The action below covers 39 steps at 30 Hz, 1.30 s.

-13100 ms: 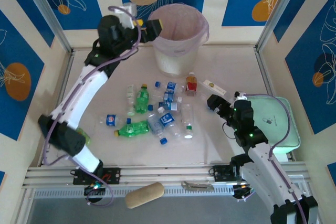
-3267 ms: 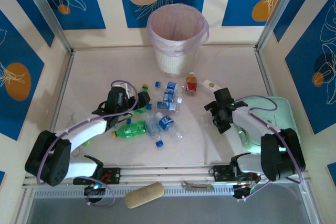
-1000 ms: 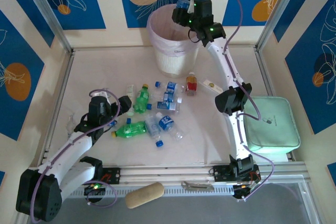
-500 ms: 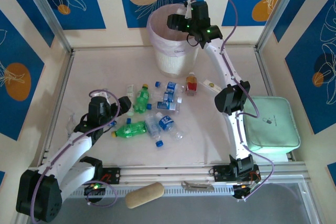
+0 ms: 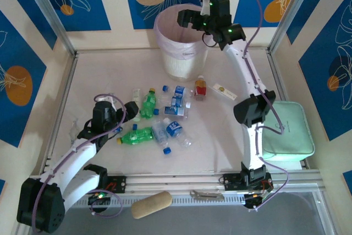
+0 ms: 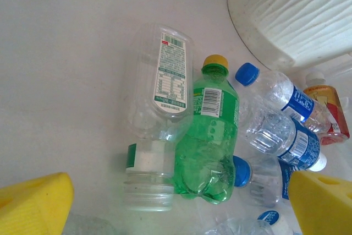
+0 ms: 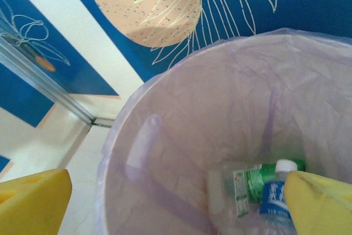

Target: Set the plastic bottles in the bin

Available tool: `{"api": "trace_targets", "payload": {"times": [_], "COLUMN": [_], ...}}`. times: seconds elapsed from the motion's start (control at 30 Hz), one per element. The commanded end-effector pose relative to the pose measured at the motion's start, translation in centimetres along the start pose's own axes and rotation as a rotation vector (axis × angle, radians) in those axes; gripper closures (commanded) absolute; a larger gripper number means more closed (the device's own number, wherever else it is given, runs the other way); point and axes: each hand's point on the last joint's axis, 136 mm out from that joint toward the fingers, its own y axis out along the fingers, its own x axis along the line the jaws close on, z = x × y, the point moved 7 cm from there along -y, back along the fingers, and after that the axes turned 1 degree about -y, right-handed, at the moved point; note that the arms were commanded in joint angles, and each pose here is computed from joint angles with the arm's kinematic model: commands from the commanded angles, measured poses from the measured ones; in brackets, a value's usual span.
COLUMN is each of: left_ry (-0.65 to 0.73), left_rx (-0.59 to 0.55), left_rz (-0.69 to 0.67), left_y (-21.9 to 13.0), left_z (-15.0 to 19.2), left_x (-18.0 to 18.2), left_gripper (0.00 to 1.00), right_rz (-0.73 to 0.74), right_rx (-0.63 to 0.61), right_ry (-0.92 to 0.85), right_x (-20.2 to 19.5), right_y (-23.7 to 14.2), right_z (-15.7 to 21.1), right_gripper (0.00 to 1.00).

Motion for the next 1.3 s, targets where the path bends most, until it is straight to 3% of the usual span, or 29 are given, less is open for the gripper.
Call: {"api": "trace_targets", "payload": {"times": [0.0,0.2,0.53,0.8,1.27], "left_ry": [-0.009,-0.003,0.05,0.05,0.072], "left_rx": [0.016,0.027,0.07,0.131,0.178], "left_rz": [0.051,0.166,0.216,0.245,0.226], "left_y": [0.0,0.7,3.0,5.6,6.8], "left_z": [-0.4,-0.8,-1.1,-0.3,0.2], "left_x": [-0.8,-2.4,-5.8,-8.5,-9.1], "left_gripper": [0.0,0.0,0.0,0.0,0.0], "right_rz": [-0.042,-0.044,0.14,0.246,0.349], "right_rx": [0.014,0.067,0.251,0.407,0.615], "right_ry": [0.017,-0.006,0.063,0.112,0.029], "right_x": [0.2,-1.5,-7.5,-13.1,-20.0], "right_y": [-3.9,-8.7,-13.1,-12.8,-6.0], "right_z": [-0.3,3.9,14.7,20.1,22.5], "right_gripper": [0.01,0.01,0.01,0.01,0.01]}}
